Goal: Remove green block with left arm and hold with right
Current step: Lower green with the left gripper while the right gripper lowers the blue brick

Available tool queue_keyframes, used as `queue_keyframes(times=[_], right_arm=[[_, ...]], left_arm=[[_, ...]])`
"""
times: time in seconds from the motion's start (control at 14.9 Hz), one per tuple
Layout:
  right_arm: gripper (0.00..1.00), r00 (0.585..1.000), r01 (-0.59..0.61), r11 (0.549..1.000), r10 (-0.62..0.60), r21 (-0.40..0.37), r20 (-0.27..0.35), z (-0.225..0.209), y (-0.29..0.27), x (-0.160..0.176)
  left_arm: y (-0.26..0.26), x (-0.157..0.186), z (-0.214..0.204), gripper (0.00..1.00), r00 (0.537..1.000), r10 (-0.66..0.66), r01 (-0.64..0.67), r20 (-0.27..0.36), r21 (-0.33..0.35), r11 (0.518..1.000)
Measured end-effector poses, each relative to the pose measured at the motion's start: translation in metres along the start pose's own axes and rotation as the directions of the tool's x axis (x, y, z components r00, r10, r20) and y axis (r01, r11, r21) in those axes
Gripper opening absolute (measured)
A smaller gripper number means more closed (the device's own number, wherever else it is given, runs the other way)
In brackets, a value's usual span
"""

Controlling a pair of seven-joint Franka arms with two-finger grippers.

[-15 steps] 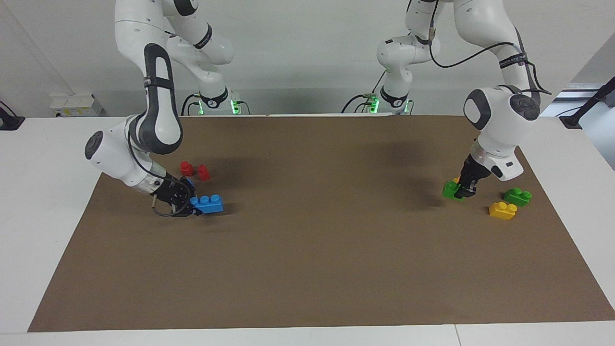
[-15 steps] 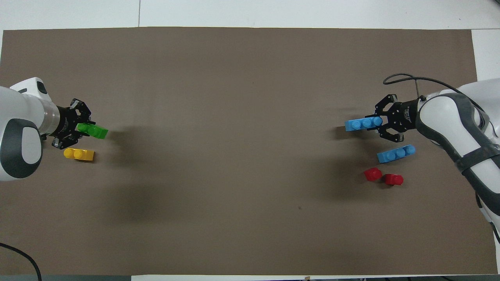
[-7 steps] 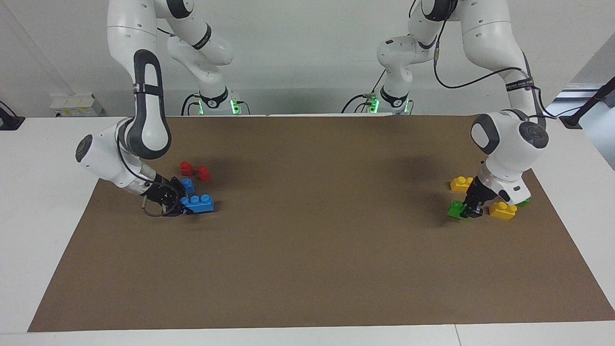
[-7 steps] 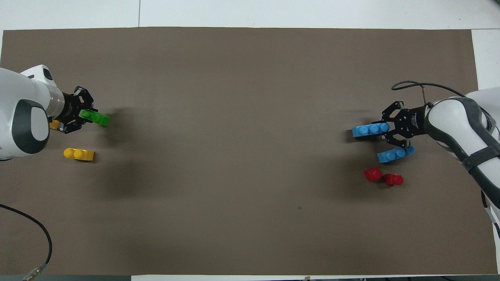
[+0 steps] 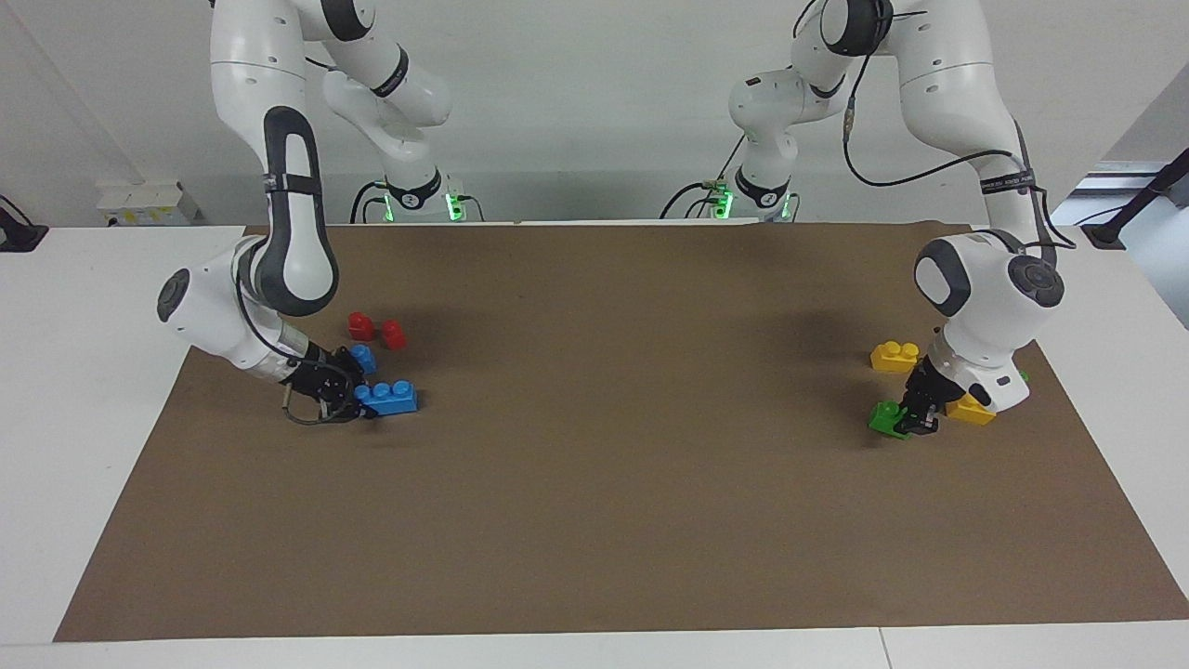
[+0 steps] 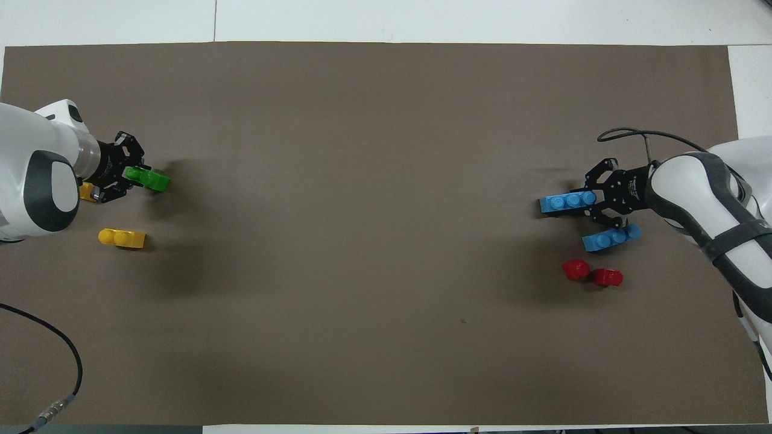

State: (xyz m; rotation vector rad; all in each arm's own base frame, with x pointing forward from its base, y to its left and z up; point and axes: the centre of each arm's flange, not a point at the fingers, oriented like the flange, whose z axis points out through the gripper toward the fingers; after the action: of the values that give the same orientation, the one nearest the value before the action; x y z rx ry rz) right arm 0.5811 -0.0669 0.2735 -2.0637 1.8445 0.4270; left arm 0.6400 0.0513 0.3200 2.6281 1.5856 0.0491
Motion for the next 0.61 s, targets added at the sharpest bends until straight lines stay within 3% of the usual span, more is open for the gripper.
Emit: queue_keyframes(times=[0.13, 0.27, 0.54, 0.61], right_arm=[[0.34, 1.000, 0.000, 1.000, 0.000, 0.000, 0.000, -0.0001, 0.0000, 0.0000], [0.39, 0.999, 0.033, 0.999, -0.033, 0.000, 0.000, 0.0002, 0.0000, -0.0002], [0.81, 0.998, 0.069, 0.998, -0.069, 0.001, 0.000, -0.0005, -0.0012, -0.0028], [0.91, 0.997, 0.074, 0.997, -0.074, 0.007, -0.002, -0.0038, -0.0025, -0.0045]], left_arm=[[0.0002, 0.0006, -0.0001, 0.34, 1.000, 0.029, -0.029, -0.001, -0.002, 1.000], [-0.0001, 0.0008, 0.0023, 0.49, 0.998, 0.059, -0.059, 0.001, 0.001, 0.998], [0.0011, 0.0011, 0.0027, 0.93, 0.992, 0.127, -0.127, 0.000, -0.001, 0.992], [0.0023, 0.0021, 0.0005, 1.00, 0.991, 0.137, -0.137, -0.003, -0.005, 0.991]])
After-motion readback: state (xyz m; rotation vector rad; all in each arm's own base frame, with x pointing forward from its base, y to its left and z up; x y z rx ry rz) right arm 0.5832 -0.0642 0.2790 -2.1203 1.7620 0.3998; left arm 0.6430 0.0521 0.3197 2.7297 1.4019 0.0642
